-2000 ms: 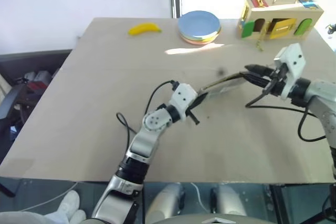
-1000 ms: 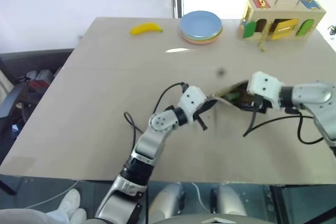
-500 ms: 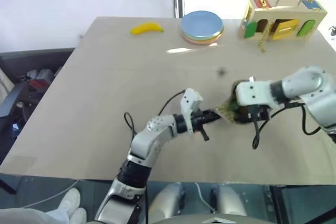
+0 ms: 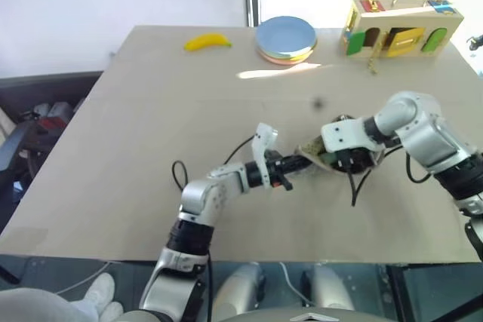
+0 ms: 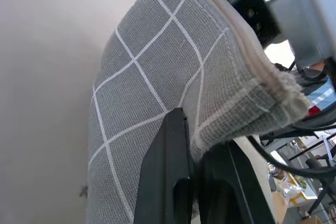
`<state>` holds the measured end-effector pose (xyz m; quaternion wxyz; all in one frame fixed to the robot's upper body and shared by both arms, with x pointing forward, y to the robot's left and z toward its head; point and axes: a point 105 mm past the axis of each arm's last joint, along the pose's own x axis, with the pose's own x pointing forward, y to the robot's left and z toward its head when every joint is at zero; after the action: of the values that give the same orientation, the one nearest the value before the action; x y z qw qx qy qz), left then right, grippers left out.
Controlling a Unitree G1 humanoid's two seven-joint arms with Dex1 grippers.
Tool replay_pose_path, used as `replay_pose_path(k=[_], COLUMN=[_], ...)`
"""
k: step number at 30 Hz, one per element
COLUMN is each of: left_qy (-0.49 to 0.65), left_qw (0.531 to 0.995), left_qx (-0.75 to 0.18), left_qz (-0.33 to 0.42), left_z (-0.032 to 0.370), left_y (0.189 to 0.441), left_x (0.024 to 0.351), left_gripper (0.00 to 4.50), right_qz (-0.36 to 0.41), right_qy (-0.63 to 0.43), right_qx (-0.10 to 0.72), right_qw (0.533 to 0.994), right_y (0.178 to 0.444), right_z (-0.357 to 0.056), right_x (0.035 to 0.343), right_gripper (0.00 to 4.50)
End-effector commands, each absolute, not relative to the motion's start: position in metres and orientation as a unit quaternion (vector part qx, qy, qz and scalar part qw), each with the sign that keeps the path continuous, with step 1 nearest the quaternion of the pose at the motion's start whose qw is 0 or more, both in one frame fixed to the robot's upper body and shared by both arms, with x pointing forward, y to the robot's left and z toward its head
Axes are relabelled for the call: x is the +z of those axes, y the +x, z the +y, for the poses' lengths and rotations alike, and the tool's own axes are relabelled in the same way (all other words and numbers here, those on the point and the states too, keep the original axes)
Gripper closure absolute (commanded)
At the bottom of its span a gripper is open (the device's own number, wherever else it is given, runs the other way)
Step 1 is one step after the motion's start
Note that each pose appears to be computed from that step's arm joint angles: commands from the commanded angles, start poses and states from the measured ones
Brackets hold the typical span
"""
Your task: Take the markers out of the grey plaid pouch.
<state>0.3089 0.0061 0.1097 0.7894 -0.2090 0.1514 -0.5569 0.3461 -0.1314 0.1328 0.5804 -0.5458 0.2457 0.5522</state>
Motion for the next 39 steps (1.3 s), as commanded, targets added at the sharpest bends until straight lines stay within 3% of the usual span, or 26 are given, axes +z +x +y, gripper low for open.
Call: replay_pose_path(k=[1,3,9,10,18,24,30,36,39], left_qy=[-0.207,-0.197,-0.195,-0.192,-0.167,-0.152,-0.138,-0.140,-0.138], left_qw=[0.788,0.789,0.792,0.792,0.793,0.818,0.826,0.828,0.827], left_qx=[-0.562,-0.563,-0.559,-0.559,-0.568,-0.539,-0.531,-0.529,-0.531], left_qz=[0.143,0.146,0.148,0.149,0.143,0.134,0.126,0.124,0.122], left_z=[0.008,0.008,0.011,0.011,0.009,0.022,0.024,0.023,0.022], left_y=[0.312,0.313,0.315,0.315,0.313,0.324,0.327,0.327,0.325], left_x=[0.114,0.112,0.109,0.108,0.107,0.099,0.096,0.096,0.097], left_gripper=[4.50,4.50,4.50,4.50,4.50,4.50,4.50,4.50,4.50], right_qz=[0.266,0.268,0.261,0.257,0.215,0.183,0.195,0.200,0.180], right_qy=[-0.560,-0.556,-0.553,-0.552,-0.559,-0.555,-0.538,-0.551,-0.613], right_qx=[0.545,0.549,0.552,0.551,0.534,0.517,0.512,0.483,0.445], right_qw=[0.565,0.564,0.566,0.570,0.597,0.626,0.641,0.651,0.628], right_y=[0.355,0.356,0.352,0.352,0.349,0.333,0.315,0.318,0.330], right_z=[-0.136,-0.135,-0.138,-0.138,-0.140,-0.155,-0.166,-0.174,-0.180], right_x=[0.119,0.116,0.121,0.124,0.153,0.198,0.207,0.203,0.202], right_gripper=[0.29,0.84,3.81,4.04,4.06,4.06,4.06,4.06,4.06])
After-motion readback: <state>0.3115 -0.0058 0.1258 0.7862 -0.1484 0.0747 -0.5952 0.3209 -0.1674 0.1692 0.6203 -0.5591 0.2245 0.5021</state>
